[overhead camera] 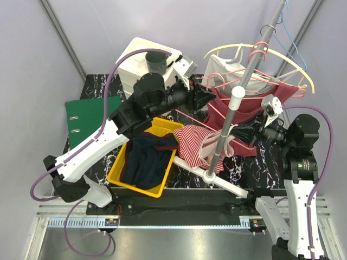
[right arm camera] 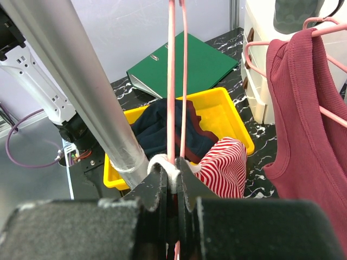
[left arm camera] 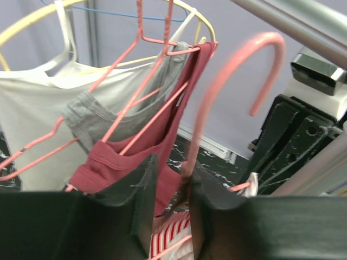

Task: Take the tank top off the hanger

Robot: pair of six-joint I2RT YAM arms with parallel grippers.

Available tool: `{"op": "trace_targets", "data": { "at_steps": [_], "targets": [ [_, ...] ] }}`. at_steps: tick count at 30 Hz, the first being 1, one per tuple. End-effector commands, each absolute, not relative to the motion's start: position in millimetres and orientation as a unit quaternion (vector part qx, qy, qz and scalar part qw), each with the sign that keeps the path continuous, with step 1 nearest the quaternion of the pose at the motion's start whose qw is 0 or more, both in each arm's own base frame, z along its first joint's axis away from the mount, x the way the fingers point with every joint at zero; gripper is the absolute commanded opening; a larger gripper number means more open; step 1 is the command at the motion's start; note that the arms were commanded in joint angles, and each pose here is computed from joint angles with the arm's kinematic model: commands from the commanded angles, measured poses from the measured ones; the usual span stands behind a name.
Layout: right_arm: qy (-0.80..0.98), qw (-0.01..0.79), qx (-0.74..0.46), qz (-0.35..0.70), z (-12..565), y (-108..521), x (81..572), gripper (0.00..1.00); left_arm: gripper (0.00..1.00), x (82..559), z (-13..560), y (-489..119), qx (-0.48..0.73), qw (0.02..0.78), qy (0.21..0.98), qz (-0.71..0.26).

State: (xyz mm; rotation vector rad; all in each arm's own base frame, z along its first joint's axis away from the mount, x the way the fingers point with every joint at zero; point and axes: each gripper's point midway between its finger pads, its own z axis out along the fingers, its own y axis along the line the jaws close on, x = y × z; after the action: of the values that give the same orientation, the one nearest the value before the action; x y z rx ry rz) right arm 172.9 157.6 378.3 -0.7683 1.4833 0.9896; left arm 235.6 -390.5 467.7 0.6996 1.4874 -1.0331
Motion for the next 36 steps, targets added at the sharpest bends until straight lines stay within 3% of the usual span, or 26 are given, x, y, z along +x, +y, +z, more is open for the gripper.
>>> {"op": "trace_targets", "data": {
  "at_steps": [1,3,4,7,11,12,16,24,29,36],
  "targets": [
    [0.607,0.575,-0.352,0.421,387,161,167,0.0,0.13,230,499,-388,0.301,0.587,0.6,-0.452],
    [0.612,0.577,-0.343,0.419,387,160,168,0.0,0.0,232,500,-385,0.305,0.593,0.602,-0.439],
    [0.614,0.581,-0.337,0.414,386,158,169,0.0,0.0,235,500,-382,0.302,0.599,0.605,-0.429],
    [0.625,0.592,-0.312,0.402,387,154,173,0.3,0.0,241,500,-372,0.307,0.614,0.61,-0.395],
    [0.64,0.605,-0.271,0.389,387,148,178,0.57,0.0,243,505,-353,0.323,0.637,0.607,-0.349],
    [0.644,0.607,-0.262,0.385,387,146,180,0.68,0.0,243,505,-350,0.323,0.639,0.608,-0.343],
    [0.662,0.616,-0.223,0.364,387,137,183,0.84,0.0,248,507,-330,0.337,0.66,0.607,-0.287],
    [0.7,0.651,-0.151,0.252,385,100,188,0.93,0.0,251,517,-289,0.332,0.698,0.6,-0.209],
    [0.726,0.652,-0.118,0.187,375,77,187,0.94,0.0,241,519,-287,0.32,0.691,0.603,-0.24],
    [0.702,0.677,-0.123,0.184,403,77,166,0.92,0.0,219,505,-281,0.329,0.63,0.648,-0.274]
  ]
}}
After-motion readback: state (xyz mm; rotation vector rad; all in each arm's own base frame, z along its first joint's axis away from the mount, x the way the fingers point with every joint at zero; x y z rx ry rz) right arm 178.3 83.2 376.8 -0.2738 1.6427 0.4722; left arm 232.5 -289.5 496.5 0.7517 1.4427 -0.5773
